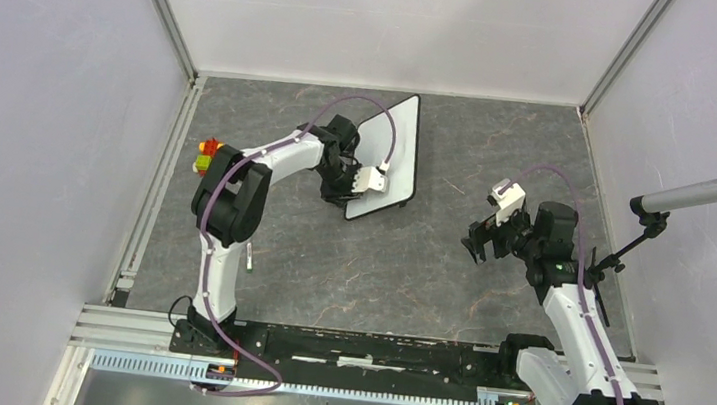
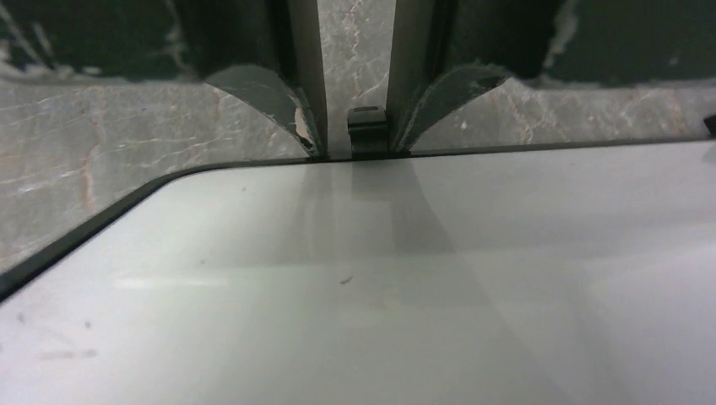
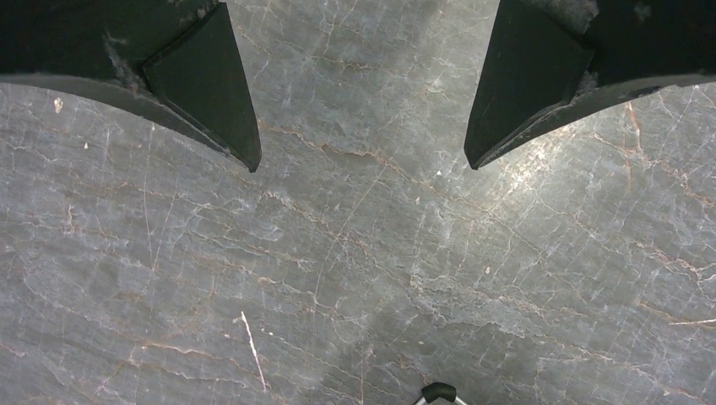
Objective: Write a sentence on the whiteboard
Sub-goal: Move the whiteboard to the center of the board.
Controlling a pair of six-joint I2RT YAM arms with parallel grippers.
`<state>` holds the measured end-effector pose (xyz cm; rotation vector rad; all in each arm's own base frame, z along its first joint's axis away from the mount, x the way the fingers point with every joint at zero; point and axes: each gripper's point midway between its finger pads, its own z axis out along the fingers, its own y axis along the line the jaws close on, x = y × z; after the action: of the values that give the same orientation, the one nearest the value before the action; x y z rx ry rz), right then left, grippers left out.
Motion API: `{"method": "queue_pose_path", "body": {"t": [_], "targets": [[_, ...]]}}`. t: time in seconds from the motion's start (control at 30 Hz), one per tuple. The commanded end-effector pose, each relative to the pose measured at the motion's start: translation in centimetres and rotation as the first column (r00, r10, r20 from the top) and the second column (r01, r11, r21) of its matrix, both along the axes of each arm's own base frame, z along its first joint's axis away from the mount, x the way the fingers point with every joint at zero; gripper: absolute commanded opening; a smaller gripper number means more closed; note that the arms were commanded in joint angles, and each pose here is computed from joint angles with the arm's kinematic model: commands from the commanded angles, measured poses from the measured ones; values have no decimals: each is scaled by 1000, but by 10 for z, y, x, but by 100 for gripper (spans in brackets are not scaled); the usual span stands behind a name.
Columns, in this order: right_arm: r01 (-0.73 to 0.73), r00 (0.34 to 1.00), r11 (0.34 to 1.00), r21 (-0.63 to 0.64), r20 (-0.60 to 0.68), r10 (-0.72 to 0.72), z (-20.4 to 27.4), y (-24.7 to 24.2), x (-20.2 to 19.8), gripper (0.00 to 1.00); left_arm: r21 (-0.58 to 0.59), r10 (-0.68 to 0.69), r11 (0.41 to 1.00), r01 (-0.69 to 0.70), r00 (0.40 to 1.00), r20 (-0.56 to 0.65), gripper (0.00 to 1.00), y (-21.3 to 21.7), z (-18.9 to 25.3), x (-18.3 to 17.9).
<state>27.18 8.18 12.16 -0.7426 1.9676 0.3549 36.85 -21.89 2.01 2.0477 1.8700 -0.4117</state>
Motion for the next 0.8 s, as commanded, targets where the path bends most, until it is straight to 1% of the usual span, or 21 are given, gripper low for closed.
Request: {"method": "queue_pose_path", "body": {"t": [0.0,0.07,0.13,0.27,0.33,0.4,0.47,0.53,0.6,0.7,0.77], "targets": [[-10,998,1000,9,54,10,25,0,5,98,-9,-50,999,49,994,-93,35,-21,-2,-41],[-15,998,1000,7,55,14,27,0,3,98,-30,-43,999,39,991,-124,35,-37,1,-53],[14,998,1000,3,56,-15,28,-9,4,98,-45,-6,999,1,992,-123,37,-59,4,-60],[32,998,999,-2,51,-31,32,-14,3,98,-54,51,997,-57,994,-96,46,-107,7,-72],[47,998,999,-8,51,-47,35,-18,2,98,-77,71,994,-82,989,-133,48,-132,10,-82],[81,995,997,-14,59,-80,41,-25,4,98,-106,125,984,-143,979,-161,51,-157,10,-85],[118,991,993,-19,67,-116,47,-32,6,98,-135,180,969,-206,966,-186,54,-180,9,-83],[149,987,989,-22,73,-147,53,-39,6,98,-179,242,942,-285,943,-228,56,-202,10,-77],[184,980,983,-26,75,-182,59,-45,7,98,-232,278,910,-345,920,-275,61,-221,14,-71],[252,966,967,-27,72,-249,64,-56,9,98,-291,302,870,-398,896,-324,65,-238,30,-66],[277,959,960,-25,70,-275,65,-59,9,98,-324,311,852,-411,896,-317,67,-240,49,-64]]}}
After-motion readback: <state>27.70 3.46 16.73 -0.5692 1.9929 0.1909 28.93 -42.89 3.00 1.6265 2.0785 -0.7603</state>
